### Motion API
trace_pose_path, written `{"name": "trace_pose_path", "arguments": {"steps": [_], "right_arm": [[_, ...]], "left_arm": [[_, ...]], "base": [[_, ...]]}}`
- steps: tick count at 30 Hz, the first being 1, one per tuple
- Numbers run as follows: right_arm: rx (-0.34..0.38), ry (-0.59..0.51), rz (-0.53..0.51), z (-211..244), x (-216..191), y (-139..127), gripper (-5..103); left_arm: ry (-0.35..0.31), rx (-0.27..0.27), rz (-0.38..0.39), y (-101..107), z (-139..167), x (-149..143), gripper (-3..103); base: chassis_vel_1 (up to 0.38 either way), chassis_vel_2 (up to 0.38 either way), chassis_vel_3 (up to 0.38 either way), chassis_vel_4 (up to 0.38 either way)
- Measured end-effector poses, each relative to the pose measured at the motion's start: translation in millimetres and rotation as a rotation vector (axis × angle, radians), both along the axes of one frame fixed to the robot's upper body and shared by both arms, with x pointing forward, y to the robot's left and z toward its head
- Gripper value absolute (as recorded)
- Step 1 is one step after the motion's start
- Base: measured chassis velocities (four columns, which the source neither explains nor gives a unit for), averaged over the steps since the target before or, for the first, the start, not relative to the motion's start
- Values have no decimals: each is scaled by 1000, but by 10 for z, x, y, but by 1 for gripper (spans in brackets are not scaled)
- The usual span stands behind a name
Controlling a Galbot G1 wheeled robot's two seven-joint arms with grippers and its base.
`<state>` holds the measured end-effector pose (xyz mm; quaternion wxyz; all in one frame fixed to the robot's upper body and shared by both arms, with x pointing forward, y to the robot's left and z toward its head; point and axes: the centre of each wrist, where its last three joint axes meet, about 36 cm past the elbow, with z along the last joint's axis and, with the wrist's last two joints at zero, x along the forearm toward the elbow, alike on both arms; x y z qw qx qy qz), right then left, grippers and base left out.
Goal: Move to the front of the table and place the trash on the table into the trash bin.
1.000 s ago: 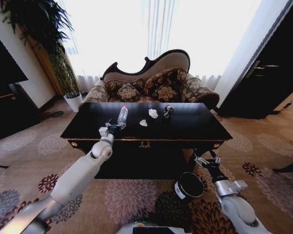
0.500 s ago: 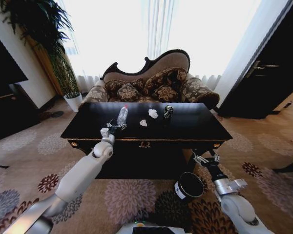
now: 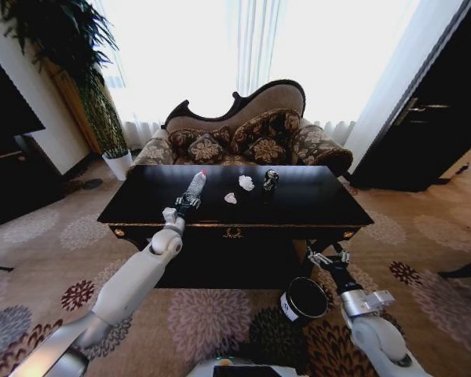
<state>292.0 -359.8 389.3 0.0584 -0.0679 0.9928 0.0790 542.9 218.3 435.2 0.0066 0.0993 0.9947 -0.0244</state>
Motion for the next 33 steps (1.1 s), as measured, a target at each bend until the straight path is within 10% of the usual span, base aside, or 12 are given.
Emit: {"name": "trace_pose_path", "arguments": {"steps": [16,21,24,33], "right_arm": [[-153,-40,-77,36,108,-161,100],[-330,-129,-126,77,177,-241,100],[-574,-267,-151,157,268,-349,100],[-824,-472,-170,325,409,-409,100]], "left_arm": [[-32,-11,-153,55,666,-680,39],[11,-57,-217,51,965,-940,39],[56,-98,-298,-40,1121,-1188,39],[157,-238,-445,-287,1347,-1385,39]], "base": [[0,0,0,0],[0,0,0,0],[0,0,0,0],[0,0,0,0]]}}
